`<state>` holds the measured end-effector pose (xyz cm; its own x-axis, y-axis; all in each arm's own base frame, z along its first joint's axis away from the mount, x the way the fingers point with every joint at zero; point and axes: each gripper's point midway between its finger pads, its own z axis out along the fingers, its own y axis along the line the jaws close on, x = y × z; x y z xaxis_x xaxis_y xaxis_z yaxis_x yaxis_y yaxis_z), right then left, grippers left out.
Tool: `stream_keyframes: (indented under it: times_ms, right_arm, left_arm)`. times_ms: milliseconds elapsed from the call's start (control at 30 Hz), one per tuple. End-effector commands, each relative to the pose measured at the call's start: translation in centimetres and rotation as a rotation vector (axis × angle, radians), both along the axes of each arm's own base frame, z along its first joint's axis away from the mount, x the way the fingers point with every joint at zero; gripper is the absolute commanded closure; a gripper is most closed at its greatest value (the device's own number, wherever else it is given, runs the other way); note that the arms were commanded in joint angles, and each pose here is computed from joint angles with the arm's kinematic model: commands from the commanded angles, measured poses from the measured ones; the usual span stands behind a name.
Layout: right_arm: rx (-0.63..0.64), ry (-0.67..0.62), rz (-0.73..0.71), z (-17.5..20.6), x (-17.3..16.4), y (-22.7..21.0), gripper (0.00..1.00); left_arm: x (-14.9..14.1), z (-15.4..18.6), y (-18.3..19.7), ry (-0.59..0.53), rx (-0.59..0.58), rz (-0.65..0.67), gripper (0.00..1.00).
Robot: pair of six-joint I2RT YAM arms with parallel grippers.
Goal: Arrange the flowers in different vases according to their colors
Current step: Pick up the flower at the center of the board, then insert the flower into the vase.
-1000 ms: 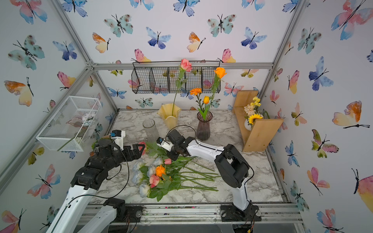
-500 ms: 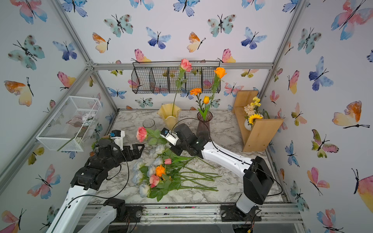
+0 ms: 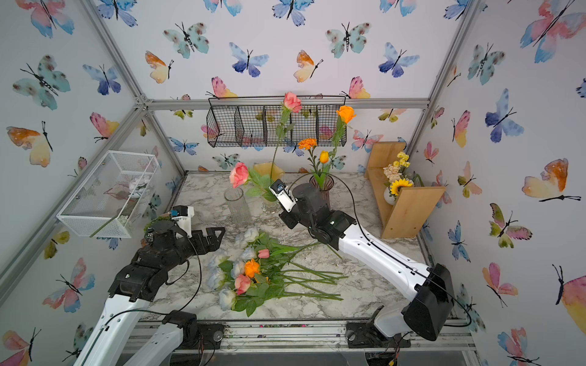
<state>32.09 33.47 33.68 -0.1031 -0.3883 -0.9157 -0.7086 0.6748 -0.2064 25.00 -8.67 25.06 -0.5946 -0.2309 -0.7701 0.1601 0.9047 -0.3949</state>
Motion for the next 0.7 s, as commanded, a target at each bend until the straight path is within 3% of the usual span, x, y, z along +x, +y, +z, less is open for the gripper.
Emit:
stream_keyframes:
  times_ms: [0,167,333,667]
  right_arm:
    - [0.209,-0.148,-0.065,8.4,1.1,-0.1,0.98]
    - [0.409,-0.299,-0.089,15.8,2.1,0.3,0.98]
    - [0.519,-0.397,-0.094,20.6,4.0,1.7,0.98]
    - [0.674,-0.493,-0.085,24.4,10.8,4.0,0.98]
  left_arm:
    - [0.1,1.0,0.7,-0.028,0.007,0.033,0.01]
    - [0.2,0.9,0.6,-0.026,0.006,0.03,0.01]
    - [0.2,0.8,0.5,-0.023,0.004,0.028,0.01]
    - [0.3,0.6,0.1,-0.015,0.001,0.01,0.01]
